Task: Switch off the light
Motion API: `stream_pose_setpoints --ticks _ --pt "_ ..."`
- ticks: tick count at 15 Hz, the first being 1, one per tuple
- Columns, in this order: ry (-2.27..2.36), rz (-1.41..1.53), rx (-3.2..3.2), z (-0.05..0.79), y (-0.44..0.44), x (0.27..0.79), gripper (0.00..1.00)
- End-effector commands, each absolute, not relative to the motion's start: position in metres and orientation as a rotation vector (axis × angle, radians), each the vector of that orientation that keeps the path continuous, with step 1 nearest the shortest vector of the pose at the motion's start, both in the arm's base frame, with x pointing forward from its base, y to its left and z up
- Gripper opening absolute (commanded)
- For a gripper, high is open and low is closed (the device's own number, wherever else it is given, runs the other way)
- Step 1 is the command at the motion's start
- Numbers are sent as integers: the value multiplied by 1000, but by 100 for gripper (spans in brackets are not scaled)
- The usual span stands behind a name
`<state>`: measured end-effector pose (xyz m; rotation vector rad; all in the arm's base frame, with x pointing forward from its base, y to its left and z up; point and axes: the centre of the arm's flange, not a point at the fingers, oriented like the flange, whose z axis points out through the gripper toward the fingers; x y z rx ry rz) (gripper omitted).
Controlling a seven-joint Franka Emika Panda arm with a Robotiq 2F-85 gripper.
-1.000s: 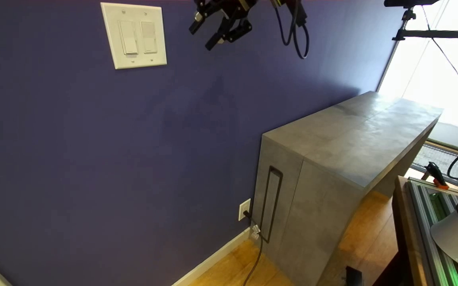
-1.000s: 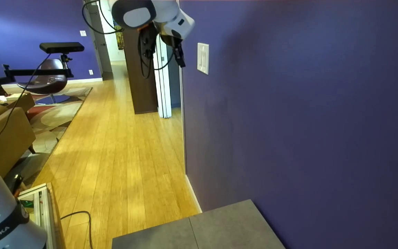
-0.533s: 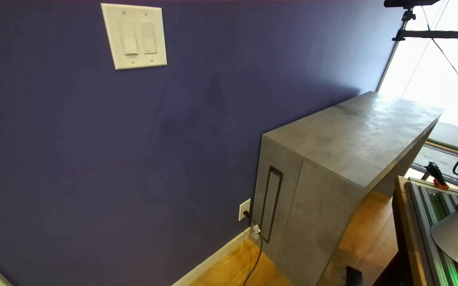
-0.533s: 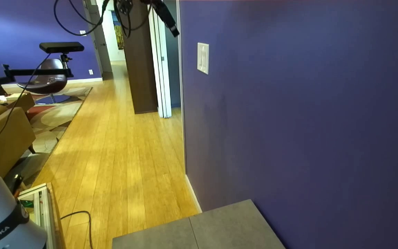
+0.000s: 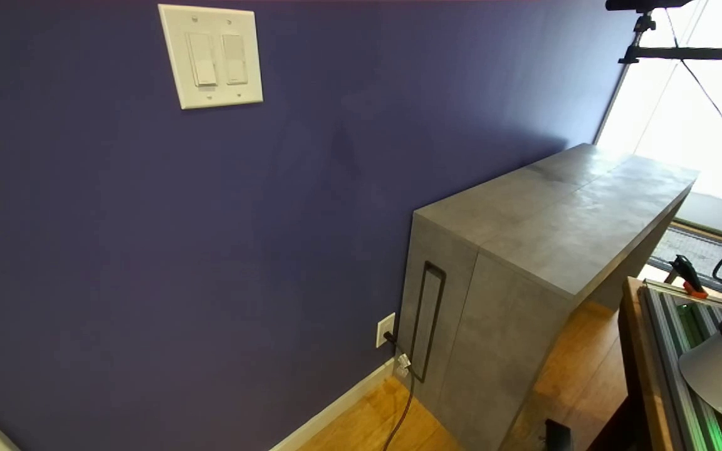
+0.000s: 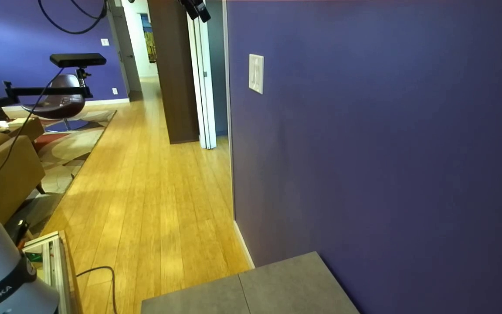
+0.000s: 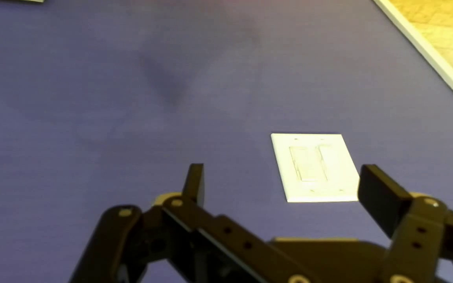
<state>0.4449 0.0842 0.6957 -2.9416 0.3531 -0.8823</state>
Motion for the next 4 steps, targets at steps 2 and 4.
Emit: stream_pose_setpoints --ticks 2,4 --pt "344 -868 -2939 696 80 445 100" --pt "339 -865 -2938 695 81 445 100"
